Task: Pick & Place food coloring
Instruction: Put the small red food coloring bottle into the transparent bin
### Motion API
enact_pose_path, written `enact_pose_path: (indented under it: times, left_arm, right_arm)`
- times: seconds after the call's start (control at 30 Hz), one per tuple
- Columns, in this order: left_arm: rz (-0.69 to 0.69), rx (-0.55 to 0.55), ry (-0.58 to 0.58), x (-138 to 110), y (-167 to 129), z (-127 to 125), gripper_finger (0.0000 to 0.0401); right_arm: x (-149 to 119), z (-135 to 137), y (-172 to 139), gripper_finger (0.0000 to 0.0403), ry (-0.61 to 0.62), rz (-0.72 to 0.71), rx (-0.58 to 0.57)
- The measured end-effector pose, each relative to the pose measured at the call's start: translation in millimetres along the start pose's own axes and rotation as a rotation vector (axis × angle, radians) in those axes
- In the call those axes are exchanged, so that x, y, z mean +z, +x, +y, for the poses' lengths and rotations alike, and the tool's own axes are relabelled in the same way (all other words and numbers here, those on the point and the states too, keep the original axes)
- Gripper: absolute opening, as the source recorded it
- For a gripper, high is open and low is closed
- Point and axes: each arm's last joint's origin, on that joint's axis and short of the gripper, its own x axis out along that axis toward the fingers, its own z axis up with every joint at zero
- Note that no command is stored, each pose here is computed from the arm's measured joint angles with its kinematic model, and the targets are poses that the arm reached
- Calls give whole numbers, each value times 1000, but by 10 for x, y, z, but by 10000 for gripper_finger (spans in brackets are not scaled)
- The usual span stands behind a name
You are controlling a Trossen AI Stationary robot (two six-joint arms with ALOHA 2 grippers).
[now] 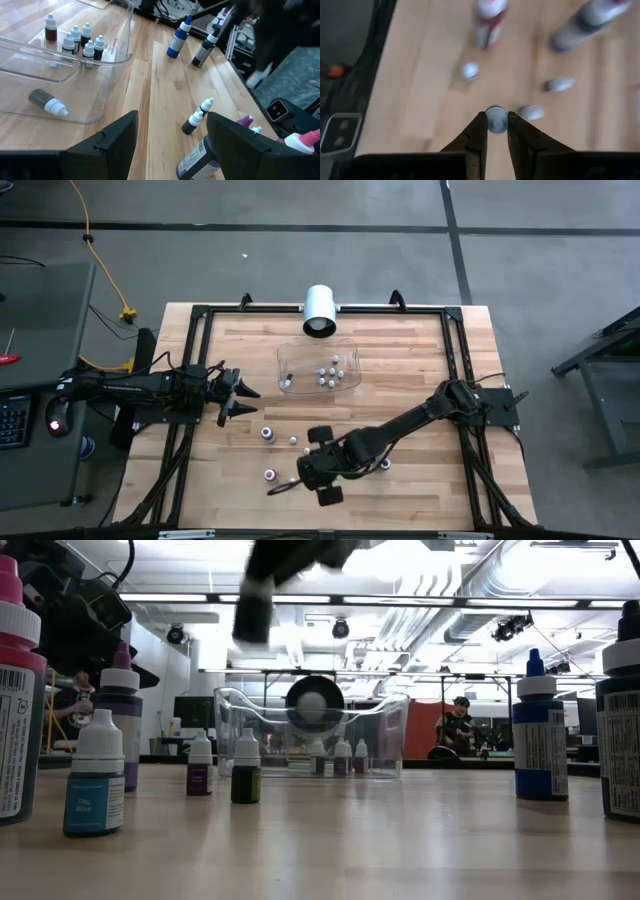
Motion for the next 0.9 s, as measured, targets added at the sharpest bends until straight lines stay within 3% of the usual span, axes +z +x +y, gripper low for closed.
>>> enact_pose_path:
  times: [0.27,0.47,0.7,0.9]
  left_arm:
    - [0,0,0,0,0,0,234]
    - [0,0,0,1,0,0,234]
    - [0,0,0,1,0,0,234]
    - [0,0,0,0,0,0,234]
  right_arm:
    - [344,-271,-538,50,85,-104,-105]
    - [527,-774,-705,47,271,-181,-143]
    - [525,-1381,-689,54,414,-166,-250]
    - [373,-1845,-694,49,574,-72,-408]
